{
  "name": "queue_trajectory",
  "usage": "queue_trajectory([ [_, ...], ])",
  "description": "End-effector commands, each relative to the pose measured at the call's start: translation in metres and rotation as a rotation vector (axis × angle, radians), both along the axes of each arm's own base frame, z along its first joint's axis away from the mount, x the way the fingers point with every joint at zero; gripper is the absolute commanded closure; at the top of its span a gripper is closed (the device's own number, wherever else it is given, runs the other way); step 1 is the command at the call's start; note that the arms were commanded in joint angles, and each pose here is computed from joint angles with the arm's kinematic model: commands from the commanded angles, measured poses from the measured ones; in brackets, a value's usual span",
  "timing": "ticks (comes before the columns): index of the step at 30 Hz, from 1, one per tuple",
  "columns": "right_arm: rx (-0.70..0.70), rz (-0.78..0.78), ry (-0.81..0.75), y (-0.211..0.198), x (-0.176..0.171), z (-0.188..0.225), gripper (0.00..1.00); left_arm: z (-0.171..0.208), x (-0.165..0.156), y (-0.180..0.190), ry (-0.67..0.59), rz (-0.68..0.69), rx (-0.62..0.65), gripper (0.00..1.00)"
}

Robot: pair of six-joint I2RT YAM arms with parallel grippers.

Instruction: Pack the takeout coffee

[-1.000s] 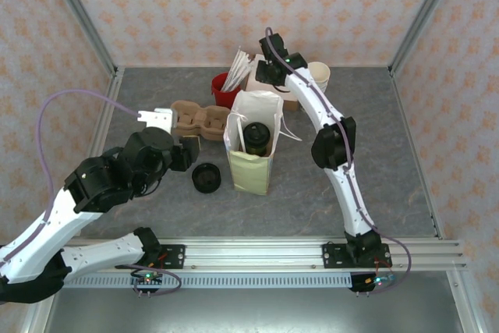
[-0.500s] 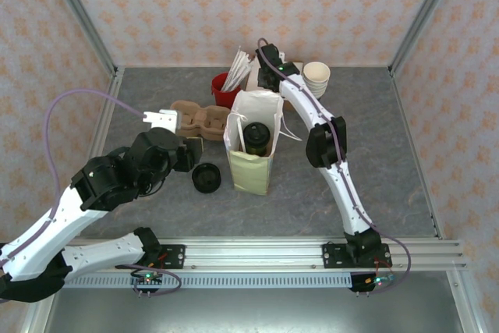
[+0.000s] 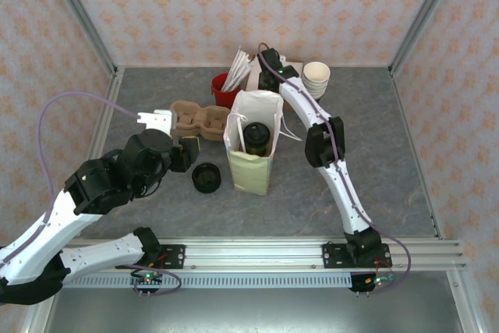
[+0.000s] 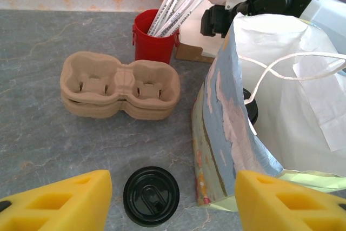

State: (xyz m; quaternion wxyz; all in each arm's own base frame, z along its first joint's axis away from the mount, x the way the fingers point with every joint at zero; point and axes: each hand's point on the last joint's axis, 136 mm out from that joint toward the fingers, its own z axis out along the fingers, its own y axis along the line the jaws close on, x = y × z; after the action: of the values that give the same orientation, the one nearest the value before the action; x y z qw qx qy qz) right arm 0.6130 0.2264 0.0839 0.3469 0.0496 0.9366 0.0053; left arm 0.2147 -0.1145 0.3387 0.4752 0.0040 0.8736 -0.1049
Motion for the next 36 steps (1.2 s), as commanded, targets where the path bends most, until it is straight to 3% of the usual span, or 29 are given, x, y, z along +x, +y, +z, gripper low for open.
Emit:
queue_trajectory([
  [1, -0.012, -0.033, -0.014, -0.008, 0.007, -0.004, 0.34, 0.007, 0.002, 0.002, -0.034, 0.022, -0.03, 0.37],
  [9, -0.048, -0.059, 0.021, -0.016, 0.003, -0.023, 0.34, 0.007, 0.001, 0.001, -0.036, 0.014, -0.039, 0.37],
  [18, -0.036, -0.058, 0.013, -0.015, 0.004, -0.018, 0.5, 0.011, 0.001, -0.001, -0.043, 0.001, -0.044, 0.37],
  [30, -0.005, -0.056, -0.114, -0.013, 0.015, 0.041, 0.76, 0.003, 0.0, -0.009, -0.016, -0.021, -0.065, 0.38],
  [36, 0.012, -0.046, -0.178, -0.012, 0.016, 0.079, 0.83, 0.0, -0.002, -0.01, -0.003, -0.011, -0.099, 0.38],
])
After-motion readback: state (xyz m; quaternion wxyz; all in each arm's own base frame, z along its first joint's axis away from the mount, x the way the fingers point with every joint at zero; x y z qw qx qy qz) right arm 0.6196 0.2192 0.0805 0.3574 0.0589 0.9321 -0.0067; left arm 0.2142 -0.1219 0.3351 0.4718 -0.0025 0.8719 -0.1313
